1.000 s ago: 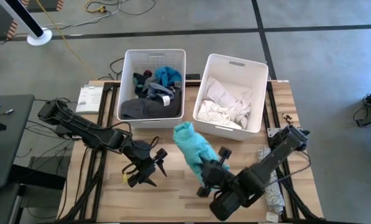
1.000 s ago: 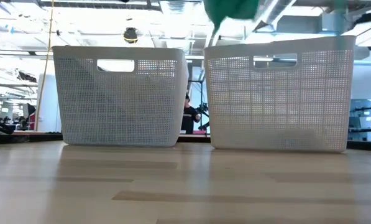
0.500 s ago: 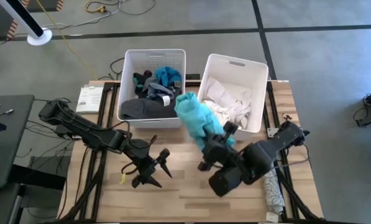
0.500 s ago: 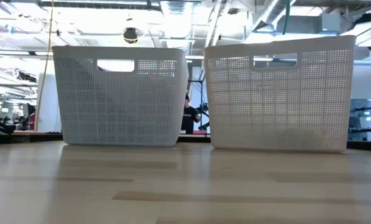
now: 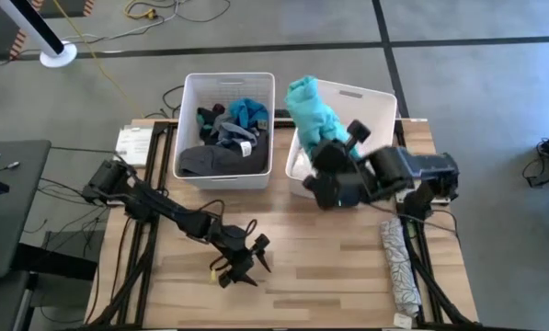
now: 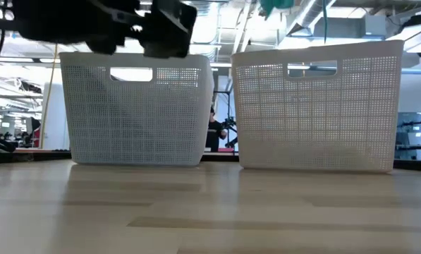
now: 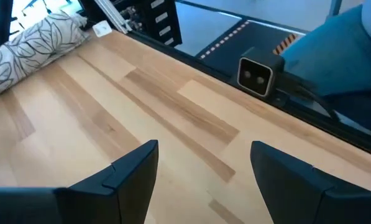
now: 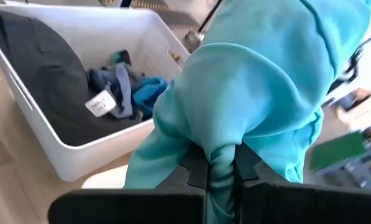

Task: Sort clothes
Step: Put the rolled light blue shorts into the left white bin

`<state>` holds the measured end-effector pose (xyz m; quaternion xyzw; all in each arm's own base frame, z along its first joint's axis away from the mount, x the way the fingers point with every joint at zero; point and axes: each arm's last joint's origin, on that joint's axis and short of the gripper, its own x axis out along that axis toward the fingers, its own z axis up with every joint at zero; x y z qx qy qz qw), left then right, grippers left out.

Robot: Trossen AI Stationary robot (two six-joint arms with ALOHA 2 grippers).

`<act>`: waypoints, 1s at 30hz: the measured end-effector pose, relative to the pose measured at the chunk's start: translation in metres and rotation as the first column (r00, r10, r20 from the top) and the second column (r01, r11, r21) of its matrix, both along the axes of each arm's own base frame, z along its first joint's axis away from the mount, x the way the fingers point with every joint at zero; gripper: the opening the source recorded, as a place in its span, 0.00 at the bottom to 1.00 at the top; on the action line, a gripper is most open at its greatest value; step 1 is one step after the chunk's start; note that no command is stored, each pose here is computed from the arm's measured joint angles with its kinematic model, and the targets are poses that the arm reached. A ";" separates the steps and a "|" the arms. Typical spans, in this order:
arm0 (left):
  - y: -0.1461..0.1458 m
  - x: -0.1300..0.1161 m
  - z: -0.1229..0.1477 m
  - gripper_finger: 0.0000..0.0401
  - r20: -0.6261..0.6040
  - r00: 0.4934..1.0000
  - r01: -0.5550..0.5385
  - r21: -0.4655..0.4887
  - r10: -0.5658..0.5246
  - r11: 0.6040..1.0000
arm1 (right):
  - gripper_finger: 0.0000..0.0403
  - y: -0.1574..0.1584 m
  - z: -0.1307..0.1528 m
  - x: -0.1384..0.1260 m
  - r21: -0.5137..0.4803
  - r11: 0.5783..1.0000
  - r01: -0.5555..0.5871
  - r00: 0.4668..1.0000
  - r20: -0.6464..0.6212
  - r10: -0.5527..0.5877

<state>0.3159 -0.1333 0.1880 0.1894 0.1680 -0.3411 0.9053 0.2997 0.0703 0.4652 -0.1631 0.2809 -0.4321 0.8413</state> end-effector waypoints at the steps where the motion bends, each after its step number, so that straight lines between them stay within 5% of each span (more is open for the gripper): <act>1: -0.001 0.002 -0.003 0.62 0.005 1.000 -0.003 -0.006 0.003 1.000 | 0.06 -0.007 0.002 -0.001 0.023 1.000 0.007 1.000 -0.001 -0.007; 17: 0.008 0.014 -0.007 0.62 0.027 0.988 -0.153 -0.064 0.155 0.986 | 0.06 -0.088 -0.001 0.005 0.162 0.979 0.122 0.986 -0.134 -0.101; 30: 0.010 0.009 -0.016 0.62 -0.031 0.985 -0.170 -0.077 0.168 0.982 | 0.06 -0.160 -0.046 0.007 0.242 0.919 0.312 0.912 -0.347 -0.218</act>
